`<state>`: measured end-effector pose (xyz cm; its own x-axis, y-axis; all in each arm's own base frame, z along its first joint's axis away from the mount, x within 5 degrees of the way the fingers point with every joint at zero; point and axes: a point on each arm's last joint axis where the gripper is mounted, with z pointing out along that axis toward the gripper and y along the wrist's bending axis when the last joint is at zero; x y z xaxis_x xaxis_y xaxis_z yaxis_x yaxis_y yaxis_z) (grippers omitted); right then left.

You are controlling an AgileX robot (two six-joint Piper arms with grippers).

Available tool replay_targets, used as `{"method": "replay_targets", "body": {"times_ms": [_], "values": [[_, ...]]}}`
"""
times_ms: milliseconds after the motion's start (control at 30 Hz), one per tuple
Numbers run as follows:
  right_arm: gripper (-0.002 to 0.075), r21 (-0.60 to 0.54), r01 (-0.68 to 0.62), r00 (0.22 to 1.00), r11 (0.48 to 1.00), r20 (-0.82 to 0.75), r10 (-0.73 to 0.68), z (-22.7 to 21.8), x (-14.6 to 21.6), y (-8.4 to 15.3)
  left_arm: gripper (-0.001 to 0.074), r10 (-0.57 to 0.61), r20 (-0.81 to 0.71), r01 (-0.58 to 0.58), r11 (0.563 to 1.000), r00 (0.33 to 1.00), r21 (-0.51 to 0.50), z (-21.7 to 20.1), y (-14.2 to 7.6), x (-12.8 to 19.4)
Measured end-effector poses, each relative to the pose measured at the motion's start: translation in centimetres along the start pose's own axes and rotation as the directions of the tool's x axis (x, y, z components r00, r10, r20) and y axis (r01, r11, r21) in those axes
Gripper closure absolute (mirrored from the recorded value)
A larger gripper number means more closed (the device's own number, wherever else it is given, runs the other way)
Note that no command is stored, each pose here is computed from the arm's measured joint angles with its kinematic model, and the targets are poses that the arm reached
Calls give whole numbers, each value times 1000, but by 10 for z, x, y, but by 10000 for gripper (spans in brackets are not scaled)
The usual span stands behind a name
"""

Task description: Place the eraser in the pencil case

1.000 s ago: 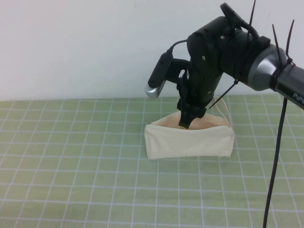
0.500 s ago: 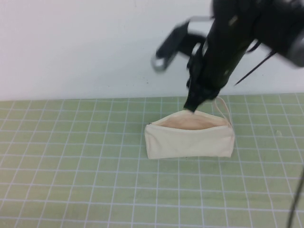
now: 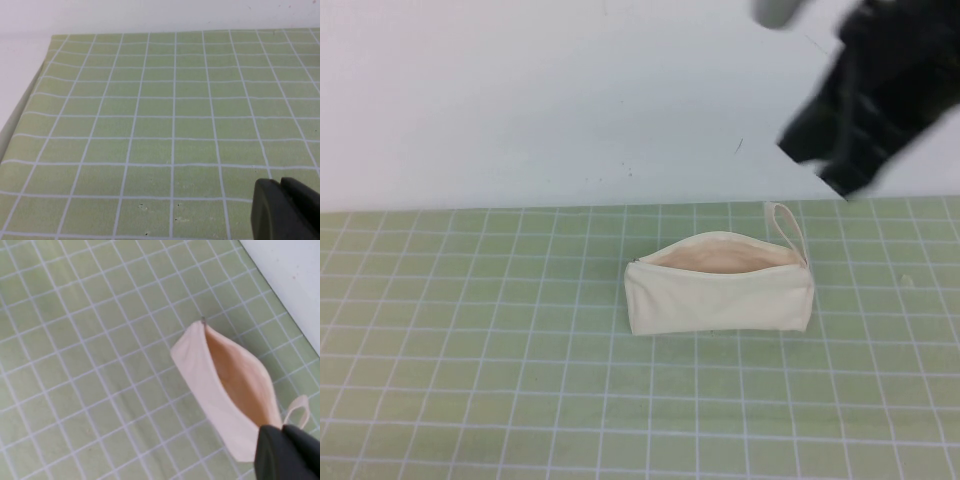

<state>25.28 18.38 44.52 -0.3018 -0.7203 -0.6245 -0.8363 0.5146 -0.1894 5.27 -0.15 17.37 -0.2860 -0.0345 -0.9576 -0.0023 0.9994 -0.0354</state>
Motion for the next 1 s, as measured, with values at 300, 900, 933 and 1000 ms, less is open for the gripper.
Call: {"method": "replay_targets", "body": {"times_ms": [300,900,933,1000], "values": [[727,-10,-32,981,999,193,33,-57,71,51,737,-2,0,2,1000,1000,1,0,0,0],[727,202,-197,899,959,428,95,-63,236,115,736,-2,0,2,1000,1000,1,0,0,0],[727,226,-212,882,951,463,87,-58,244,116,736,-2,0,2,1000,1000,1,0,0,0],[727,277,-249,851,928,519,73,-49,258,117,736,-2,0,2,1000,1000,1,0,0,0]]}}
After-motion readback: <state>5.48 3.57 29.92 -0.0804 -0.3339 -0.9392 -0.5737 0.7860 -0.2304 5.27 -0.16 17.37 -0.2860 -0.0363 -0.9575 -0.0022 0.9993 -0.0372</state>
